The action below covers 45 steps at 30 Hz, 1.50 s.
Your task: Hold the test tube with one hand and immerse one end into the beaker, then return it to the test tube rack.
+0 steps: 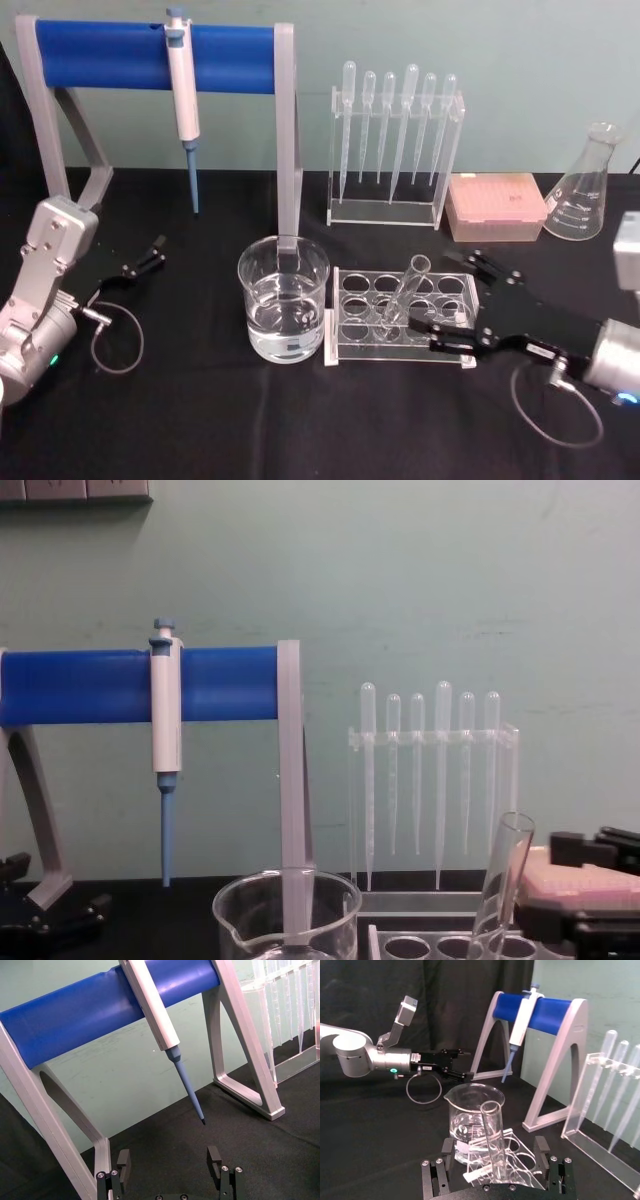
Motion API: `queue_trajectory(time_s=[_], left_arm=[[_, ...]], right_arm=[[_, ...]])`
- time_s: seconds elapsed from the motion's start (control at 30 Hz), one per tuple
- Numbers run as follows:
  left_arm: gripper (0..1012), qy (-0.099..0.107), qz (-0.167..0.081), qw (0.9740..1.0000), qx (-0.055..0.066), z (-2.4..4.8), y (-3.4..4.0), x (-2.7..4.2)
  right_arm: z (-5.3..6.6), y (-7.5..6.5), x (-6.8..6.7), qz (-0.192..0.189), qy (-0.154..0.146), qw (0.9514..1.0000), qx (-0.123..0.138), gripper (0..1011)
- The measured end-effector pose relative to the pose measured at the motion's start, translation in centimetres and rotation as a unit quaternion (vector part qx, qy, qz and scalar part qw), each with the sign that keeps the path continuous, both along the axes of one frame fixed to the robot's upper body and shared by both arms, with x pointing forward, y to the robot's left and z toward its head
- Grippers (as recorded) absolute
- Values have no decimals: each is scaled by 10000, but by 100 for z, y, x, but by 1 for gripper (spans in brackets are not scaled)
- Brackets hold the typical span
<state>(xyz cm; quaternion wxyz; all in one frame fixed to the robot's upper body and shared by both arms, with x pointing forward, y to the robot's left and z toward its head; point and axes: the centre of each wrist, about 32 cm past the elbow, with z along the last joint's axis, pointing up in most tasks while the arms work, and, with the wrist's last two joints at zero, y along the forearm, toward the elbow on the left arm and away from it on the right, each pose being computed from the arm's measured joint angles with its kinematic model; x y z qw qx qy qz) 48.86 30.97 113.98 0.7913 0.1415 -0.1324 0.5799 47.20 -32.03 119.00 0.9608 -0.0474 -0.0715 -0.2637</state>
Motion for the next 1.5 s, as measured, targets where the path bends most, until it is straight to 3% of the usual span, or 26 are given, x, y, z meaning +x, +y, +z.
queue_trajectory(time_s=[0.37, 0.8, 1.1, 1.5], left_arm=[[1000, 0, 0, 10000, 0, 0, 0, 0], [1000, 0, 0, 10000, 0, 0, 0, 0], [1000, 0, 0, 10000, 0, 0, 0, 0], [1000, -1, 0, 10000, 0, 0, 0, 0]], right_arm=[[-9, 225, 195, 101, 132, 9998, 52, 1000], [-15, 269, 226, 99, 198, 9997, 95, 983], [-12, 262, 222, 97, 184, 9997, 94, 760], [-10, 258, 220, 92, 175, 9998, 95, 369]])
